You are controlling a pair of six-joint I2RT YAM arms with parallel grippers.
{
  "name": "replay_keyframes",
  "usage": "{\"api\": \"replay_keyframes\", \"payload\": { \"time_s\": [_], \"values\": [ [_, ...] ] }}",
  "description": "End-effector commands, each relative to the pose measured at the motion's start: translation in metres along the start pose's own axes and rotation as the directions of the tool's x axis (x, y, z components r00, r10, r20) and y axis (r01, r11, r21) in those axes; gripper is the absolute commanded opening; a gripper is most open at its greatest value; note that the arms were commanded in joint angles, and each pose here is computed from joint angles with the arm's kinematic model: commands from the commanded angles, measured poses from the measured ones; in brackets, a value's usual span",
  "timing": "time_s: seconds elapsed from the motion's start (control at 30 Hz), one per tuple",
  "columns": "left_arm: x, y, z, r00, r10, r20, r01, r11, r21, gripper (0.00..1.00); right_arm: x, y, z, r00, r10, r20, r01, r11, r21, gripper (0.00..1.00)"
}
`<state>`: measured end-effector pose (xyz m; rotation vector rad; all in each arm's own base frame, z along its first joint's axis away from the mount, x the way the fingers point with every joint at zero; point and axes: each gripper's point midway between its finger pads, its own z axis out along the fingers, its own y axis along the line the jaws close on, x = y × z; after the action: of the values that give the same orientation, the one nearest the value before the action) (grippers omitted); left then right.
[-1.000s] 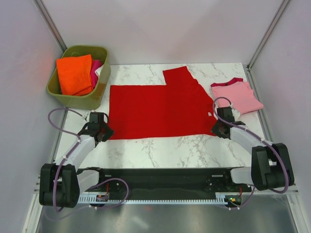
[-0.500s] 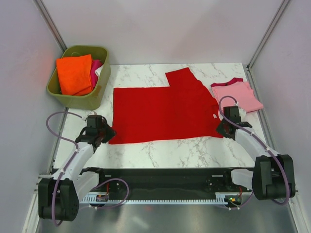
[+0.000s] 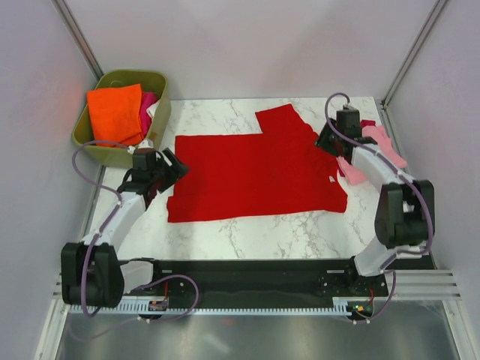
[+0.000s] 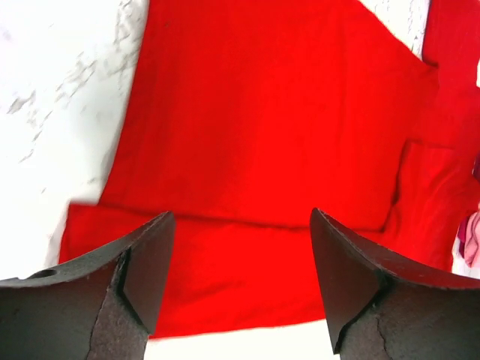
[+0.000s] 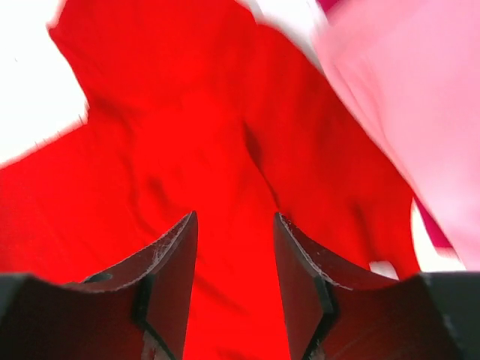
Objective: Fold and stack the t-shirts
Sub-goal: Fold the tshirt
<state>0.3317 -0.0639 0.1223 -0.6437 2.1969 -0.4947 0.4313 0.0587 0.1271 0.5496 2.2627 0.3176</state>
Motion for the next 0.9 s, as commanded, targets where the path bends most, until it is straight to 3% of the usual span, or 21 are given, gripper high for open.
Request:
{"api": "replay_keyframes", "payload": {
  "time_s": [0.0, 0.23, 0.27, 0.3, 0.4, 0.53, 0.87],
  "values": [
    [-0.031, -0.036, 0.016, 0.998, 0.008, 0.065, -0.016, 0.992, 0.123, 0.80, -0.046, 0.035, 0.031, 0.996, 0.010, 0.083, -0.003, 0.997, -0.078, 0.53],
    [-0.089, -0.079, 0.061, 0.990, -0.046, 0.133, 0.024, 0.987, 0.157, 0.80, -0.101, 0.087, 0.139, 0.994, 0.017, 0.111, 0.002, 0.986, -0.168, 0.61],
    [-0.095, -0.083, 0.065, 0.989, -0.050, 0.141, 0.028, 0.987, 0.157, 0.80, -0.104, 0.090, 0.151, 0.993, 0.019, 0.113, 0.001, 0.985, -0.173, 0.63],
    [-0.094, -0.083, 0.077, 0.988, -0.055, 0.141, 0.036, 0.990, 0.135, 0.80, -0.107, 0.094, 0.161, 0.993, 0.018, 0.115, 0.004, 0.982, -0.188, 0.76],
    [-0.109, -0.097, 0.092, 0.981, -0.095, 0.170, 0.073, 0.988, 0.133, 0.80, -0.124, 0.101, 0.193, 0.988, 0.030, 0.154, 0.002, 0.978, -0.207, 0.78],
    [-0.120, -0.108, 0.109, 0.975, -0.118, 0.190, 0.089, 0.984, 0.155, 0.79, -0.135, 0.098, 0.228, 0.971, 0.158, 0.178, -0.106, 0.957, -0.269, 0.67],
    [-0.116, -0.099, 0.117, 0.973, -0.040, 0.226, 0.007, 0.989, 0.147, 0.78, -0.126, 0.107, 0.252, 0.956, 0.243, 0.162, -0.174, 0.920, -0.350, 0.66]
  ]
}}
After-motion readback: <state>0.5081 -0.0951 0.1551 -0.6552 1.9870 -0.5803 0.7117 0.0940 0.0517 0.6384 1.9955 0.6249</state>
